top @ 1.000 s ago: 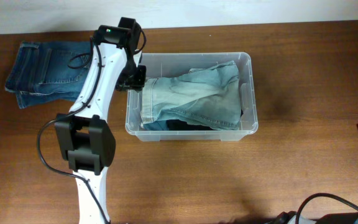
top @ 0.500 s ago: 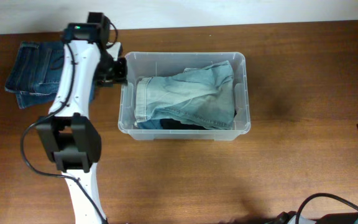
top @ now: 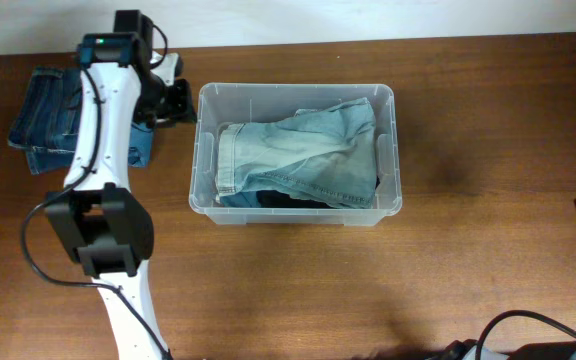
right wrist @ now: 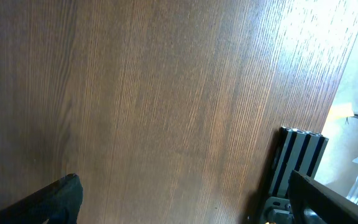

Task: Pack container
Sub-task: 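Move the left gripper to the folded blue jeans and grasp them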

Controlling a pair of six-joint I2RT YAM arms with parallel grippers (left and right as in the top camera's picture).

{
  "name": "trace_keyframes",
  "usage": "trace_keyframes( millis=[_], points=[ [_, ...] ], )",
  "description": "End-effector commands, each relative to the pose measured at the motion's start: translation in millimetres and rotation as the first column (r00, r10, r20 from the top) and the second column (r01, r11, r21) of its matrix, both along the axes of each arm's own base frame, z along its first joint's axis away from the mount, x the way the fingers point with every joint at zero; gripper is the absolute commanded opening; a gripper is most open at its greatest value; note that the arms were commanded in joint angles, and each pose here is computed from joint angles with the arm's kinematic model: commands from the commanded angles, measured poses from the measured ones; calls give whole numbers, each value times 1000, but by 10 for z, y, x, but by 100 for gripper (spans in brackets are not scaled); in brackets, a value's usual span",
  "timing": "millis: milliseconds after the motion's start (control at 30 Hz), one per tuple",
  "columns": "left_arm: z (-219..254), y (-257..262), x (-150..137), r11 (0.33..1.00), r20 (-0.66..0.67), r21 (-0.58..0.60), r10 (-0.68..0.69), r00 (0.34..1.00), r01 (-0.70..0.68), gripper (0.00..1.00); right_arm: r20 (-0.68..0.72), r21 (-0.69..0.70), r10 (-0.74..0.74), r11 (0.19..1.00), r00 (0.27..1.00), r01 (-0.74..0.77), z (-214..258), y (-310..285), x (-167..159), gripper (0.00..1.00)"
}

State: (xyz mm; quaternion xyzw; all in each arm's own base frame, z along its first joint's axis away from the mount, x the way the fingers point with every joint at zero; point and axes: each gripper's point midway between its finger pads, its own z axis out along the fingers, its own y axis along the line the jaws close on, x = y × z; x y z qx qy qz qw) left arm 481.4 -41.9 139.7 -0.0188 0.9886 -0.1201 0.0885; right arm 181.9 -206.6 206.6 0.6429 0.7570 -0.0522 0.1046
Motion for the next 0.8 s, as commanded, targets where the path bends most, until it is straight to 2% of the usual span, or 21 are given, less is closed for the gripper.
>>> trace_keyframes(
  millis=[0, 133, 200, 267, 467, 600, 767],
  points=[
    [207, 527, 115, 989, 85, 84, 116, 990, -123, 45, -4, 0, -12, 1000, 1000, 12, -11, -5, -17, 98],
    [192, 967, 160, 958, 120, 220, 161, 980, -184, 56, -4, 0, -12, 1000, 1000, 12, -11, -5, -17, 98],
    [177, 1032, 205, 958, 134, 264, 75, 988, -109, 66, -4, 0, -12, 1000, 1000, 12, -10, -6, -16, 98],
    [152, 1040, 273, 958, 152, 277, 32, 988, -74, 70, -4, 0, -12, 1000, 1000, 12, -11, -5, -17, 98],
    [33, 1183, 606, 935, 243, 337, 27, 970, -110, 77, -4, 0, -12, 1000, 1000, 12, -11, -5, -16, 98],
    [-158, 1268, 690, 911, 218, 411, -57, 974, -39, 78, -4, 0, -12, 1000, 1000, 12, -10, -6, -16, 98],
    [-402, 1393, 723, 881, 176, 473, -57, 983, -34, 79, -4, 0, -12, 1000, 1000, 12, -10, -6, -16, 98]
  ],
)
